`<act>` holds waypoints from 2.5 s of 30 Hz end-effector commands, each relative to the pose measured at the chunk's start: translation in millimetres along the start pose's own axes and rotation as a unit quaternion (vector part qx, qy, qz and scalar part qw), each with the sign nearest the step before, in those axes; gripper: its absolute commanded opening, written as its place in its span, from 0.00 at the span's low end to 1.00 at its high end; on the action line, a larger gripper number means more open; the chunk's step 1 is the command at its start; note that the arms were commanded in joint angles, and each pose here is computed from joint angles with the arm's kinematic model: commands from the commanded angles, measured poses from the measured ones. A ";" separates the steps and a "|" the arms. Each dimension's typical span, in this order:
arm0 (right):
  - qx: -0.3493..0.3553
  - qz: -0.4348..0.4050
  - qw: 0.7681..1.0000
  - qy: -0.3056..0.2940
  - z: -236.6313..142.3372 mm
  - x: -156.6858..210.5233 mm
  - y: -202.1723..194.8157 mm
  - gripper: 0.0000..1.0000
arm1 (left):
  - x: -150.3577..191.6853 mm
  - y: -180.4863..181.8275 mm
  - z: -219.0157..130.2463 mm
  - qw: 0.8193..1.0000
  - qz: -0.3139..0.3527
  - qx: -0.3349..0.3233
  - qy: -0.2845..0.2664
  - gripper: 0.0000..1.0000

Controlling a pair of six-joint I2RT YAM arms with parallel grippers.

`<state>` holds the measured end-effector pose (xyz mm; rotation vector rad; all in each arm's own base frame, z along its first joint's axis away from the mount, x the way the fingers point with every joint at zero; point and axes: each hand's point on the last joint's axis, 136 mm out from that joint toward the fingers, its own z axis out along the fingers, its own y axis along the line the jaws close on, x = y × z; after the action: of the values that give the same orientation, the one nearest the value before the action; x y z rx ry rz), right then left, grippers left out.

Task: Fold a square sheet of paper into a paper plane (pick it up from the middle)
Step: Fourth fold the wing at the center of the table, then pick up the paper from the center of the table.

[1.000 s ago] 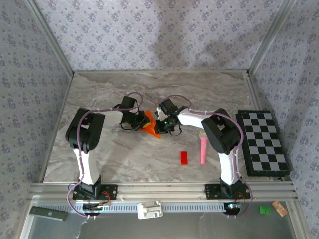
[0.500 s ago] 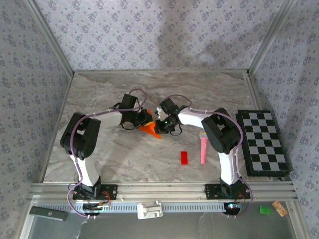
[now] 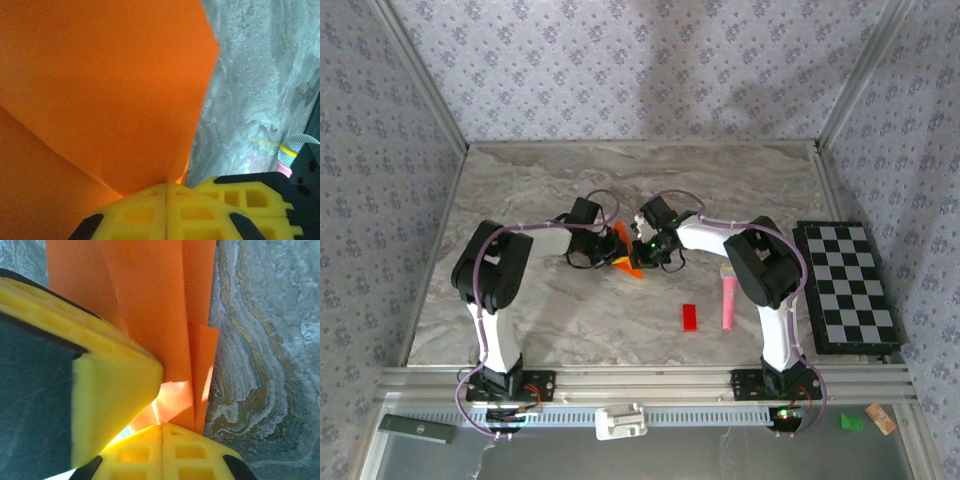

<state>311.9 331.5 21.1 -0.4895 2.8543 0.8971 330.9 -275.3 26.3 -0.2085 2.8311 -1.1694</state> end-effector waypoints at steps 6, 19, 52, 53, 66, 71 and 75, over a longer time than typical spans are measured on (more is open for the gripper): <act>0.076 0.038 0.992 0.090 17.9 52.2 -52.1 0.02 | -16.7 35.7 4.5 0.995 -0.022 -0.091 -0.022 0.06; 0.095 0.044 0.986 0.131 15.3 80.8 -73.0 0.02 | -68.7 65.9 -19.8 0.993 -0.006 -0.111 -0.044 0.07; -0.059 -0.012 0.993 -0.105 -54.2 -56.5 33.8 0.22 | -148.6 27.0 -168.2 0.969 -0.013 -0.095 -0.230 0.24; -0.064 -0.012 0.991 -0.121 -61.1 -63.6 36.2 0.24 | -141.6 27.6 -174.0 0.966 -0.018 -0.098 -0.237 0.28; -0.051 -0.055 0.992 -0.099 -38.1 -85.7 22.3 0.39 | -72.9 44.2 -190.3 0.957 -0.063 -0.065 -0.276 0.75; -0.037 -0.078 0.993 -0.080 -22.0 -88.6 17.2 0.39 | -63.0 47.2 -188.5 0.957 -0.052 -0.054 -0.281 0.88; -0.043 -0.087 0.992 -0.078 -14.4 -89.8 17.4 0.38 | -59.9 46.7 -186.2 0.958 -0.050 -0.047 -0.278 0.93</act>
<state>392.8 357.4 63.5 -0.5723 2.5940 0.9781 358.5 -100.7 112.2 -0.6243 2.4513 -0.7736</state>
